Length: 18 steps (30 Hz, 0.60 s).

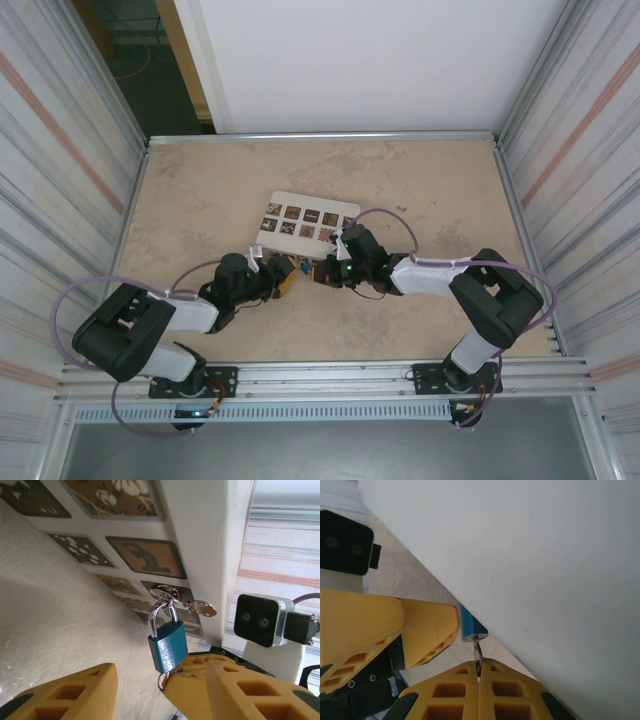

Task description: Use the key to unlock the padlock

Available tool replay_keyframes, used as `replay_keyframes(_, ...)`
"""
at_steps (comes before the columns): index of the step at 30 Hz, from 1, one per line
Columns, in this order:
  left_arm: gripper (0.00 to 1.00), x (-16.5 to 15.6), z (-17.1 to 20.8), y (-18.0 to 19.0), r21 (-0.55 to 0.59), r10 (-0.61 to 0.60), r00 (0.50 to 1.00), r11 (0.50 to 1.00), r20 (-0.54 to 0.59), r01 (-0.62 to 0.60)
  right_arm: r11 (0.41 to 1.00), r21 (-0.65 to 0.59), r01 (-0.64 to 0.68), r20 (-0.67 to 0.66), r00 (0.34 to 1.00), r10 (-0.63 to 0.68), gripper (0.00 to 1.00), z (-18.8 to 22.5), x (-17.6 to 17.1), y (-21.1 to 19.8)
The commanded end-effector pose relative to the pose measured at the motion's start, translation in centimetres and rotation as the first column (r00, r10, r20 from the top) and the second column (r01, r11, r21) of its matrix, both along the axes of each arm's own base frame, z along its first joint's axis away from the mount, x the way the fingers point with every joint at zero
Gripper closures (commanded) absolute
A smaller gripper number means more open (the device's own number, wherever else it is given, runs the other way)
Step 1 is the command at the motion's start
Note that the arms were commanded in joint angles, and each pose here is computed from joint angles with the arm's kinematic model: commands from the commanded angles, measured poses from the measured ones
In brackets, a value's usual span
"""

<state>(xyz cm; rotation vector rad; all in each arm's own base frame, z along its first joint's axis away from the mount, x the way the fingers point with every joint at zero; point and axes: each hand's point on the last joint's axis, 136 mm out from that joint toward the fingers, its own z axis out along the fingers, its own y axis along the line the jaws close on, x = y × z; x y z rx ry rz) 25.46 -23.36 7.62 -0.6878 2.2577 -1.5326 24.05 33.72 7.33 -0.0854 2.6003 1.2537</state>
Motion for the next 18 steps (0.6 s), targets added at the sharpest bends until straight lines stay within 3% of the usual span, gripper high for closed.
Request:
replay_keyframes(1,0.50,0.9,1.2,-0.7,-0.047,0.016,1.000,0.999,0.018,-0.016,0.998,0.063,-0.016,0.025,1.000,0.015,1.00,1.8,0.5,1.6)
replay_keyframes(18,0.59,1.9,-0.3,-2.7,-0.098,-0.002,1.000,0.995,-0.018,0.000,0.997,0.080,-0.016,0.005,1.000,0.016,1.00,1.9,0.5,2.0)
